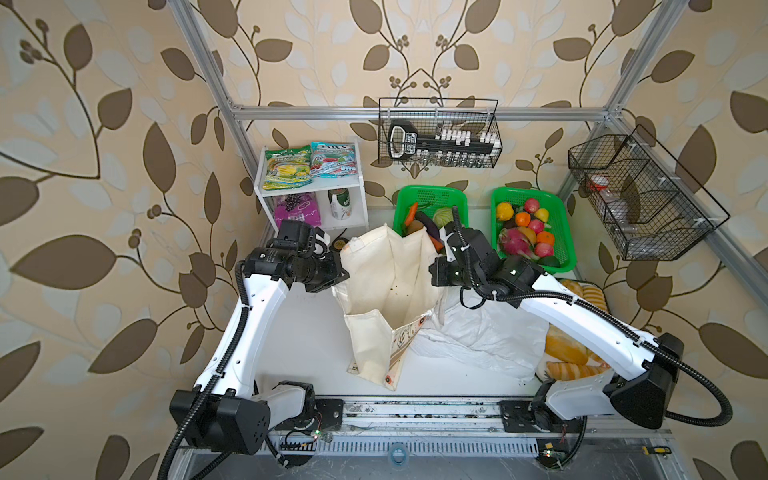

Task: Place the mixed food into the grocery bags and tie them
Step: 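Lift the tote bag with the left gripper and open its mouth with the right gripper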

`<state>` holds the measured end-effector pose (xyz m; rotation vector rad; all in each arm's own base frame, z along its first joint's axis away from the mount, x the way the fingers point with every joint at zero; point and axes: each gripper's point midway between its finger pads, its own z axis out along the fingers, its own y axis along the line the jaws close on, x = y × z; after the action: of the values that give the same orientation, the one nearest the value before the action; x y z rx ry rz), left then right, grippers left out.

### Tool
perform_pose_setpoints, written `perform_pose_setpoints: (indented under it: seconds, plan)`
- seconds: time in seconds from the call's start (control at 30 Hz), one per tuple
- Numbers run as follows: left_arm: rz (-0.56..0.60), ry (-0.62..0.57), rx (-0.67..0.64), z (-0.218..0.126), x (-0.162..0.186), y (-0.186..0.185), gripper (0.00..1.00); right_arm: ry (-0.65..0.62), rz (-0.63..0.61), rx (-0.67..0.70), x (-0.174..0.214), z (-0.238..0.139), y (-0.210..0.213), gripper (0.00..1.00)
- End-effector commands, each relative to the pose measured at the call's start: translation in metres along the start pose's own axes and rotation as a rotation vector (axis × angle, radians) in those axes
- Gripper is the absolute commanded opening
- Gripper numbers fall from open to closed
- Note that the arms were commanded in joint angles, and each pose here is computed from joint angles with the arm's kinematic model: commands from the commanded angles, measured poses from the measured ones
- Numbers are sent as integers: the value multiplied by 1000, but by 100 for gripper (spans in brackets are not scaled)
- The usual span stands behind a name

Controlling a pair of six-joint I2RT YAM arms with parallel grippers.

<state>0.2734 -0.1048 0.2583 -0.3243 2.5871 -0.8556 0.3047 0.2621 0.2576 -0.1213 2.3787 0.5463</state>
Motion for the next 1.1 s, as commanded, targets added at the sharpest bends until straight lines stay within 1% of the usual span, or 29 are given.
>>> perform_pose_setpoints:
  seconds: [0.0,0.1,0.2,0.27,0.37,0.47,0.53,0.57,0.63,0.73,0.77,0.87,0.9,0.97,1.0,1.07]
  plan:
    - [11,-54,155,-30,7,-35,0,-30,-77,66,-11,-9,-12,0]
    - [-13,-55,220,-37,14,-48,0,-37,-82,94,-19,-7,-17,0]
    - [-41,-61,200,-37,21,-46,0,-47,-96,102,-31,-7,-20,0]
    - [-80,-57,200,-33,25,-43,0,-30,-103,76,-34,-3,-18,0]
    - [-142,9,224,-19,38,-43,2,19,-161,16,-30,5,-7,2]
    - [-134,75,211,-8,52,-45,9,69,-201,9,-23,15,-5,4]
    - [-112,78,173,-5,56,-41,18,88,-215,8,-20,19,-4,4]
    - [-107,68,151,-5,55,-38,28,97,-219,1,-20,20,-3,6]
    - [-85,40,115,-10,51,-36,43,105,-215,-20,-19,19,1,14]
    - [-21,-36,72,-26,37,-38,65,102,-192,-66,-20,11,10,35]
    - [5,-68,55,-32,32,-38,75,95,-181,-81,-21,7,12,42]
    - [76,-165,-25,-50,16,-34,86,65,-140,-80,-25,-8,10,54]
    - [92,-204,-55,-57,9,-32,88,44,-124,-71,-26,-14,7,58]
    - [125,-276,-101,-70,-6,-32,99,1,-86,-52,-30,-26,-1,63]
    - [149,-312,-125,-76,-14,-33,99,-28,-65,-57,-32,-33,-4,65]
    - [193,-392,-186,-89,-34,-33,99,-94,-41,-110,-37,-47,-2,67]
